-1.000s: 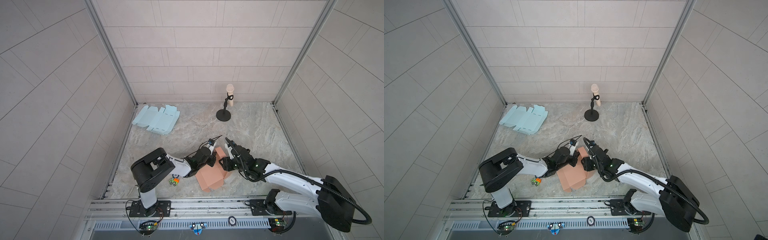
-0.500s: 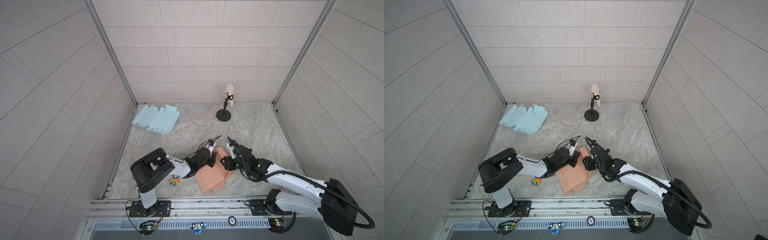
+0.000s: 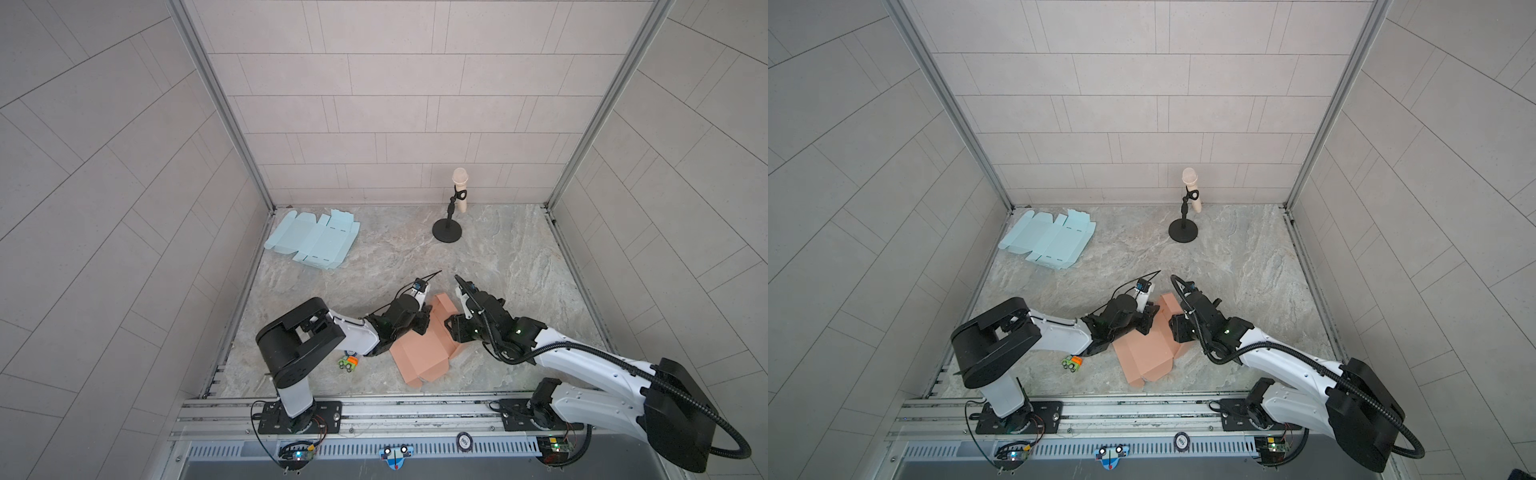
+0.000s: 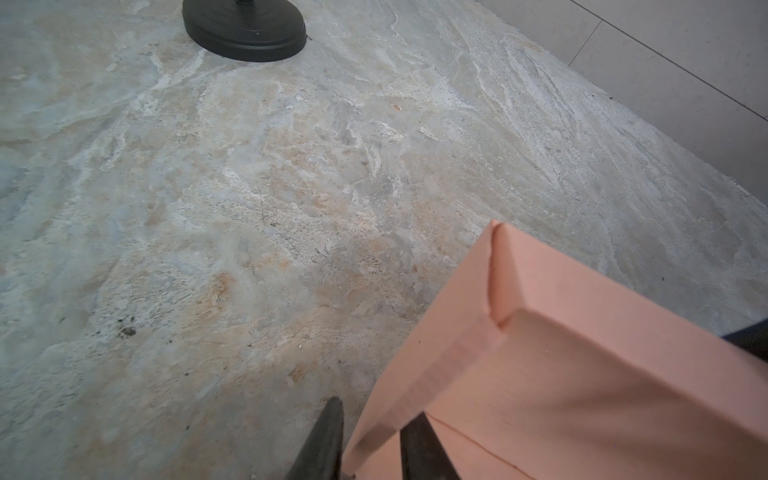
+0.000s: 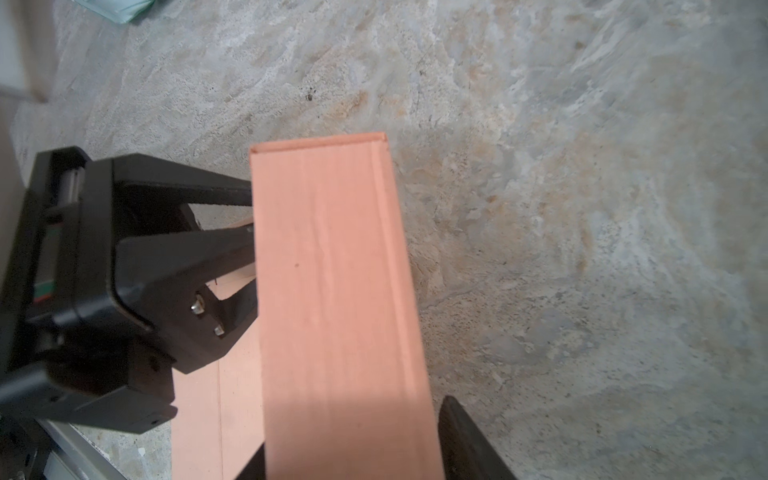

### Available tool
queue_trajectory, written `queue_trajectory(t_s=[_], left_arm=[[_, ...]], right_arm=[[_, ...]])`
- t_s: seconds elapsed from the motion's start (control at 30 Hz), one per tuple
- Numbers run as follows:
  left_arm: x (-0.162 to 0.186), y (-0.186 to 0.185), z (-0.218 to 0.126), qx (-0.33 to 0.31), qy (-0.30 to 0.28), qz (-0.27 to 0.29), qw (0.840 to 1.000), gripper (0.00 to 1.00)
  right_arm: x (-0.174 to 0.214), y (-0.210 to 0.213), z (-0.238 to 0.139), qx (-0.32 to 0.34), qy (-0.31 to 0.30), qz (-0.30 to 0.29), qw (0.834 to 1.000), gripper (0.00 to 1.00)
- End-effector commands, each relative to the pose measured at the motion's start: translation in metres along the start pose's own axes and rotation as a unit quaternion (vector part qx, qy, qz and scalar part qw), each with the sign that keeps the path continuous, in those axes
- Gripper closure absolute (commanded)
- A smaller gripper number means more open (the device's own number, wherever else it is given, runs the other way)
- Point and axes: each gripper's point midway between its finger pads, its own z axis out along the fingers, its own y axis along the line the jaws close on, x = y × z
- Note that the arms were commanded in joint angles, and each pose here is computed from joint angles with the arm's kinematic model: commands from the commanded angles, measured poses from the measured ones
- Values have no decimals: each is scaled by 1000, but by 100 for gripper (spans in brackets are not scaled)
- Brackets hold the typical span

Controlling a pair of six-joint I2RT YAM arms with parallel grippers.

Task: Fold the paper box

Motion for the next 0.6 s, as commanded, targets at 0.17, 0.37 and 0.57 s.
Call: queue_trajectory(t_s=[0.17, 0.37, 0.57], left_arm=[[-7, -4, -10, 13, -6, -3, 1000, 70], [-9, -9, -25, 29, -9, -12, 999, 64], [-13, -8, -48, 21, 20, -23, 999, 58]], right_arm=[[-9, -6, -7, 23, -11, -3, 1000, 46], [-11, -12, -8, 33, -16, 1, 999, 42], [-15, -18, -13, 39, -22, 6, 999, 34]])
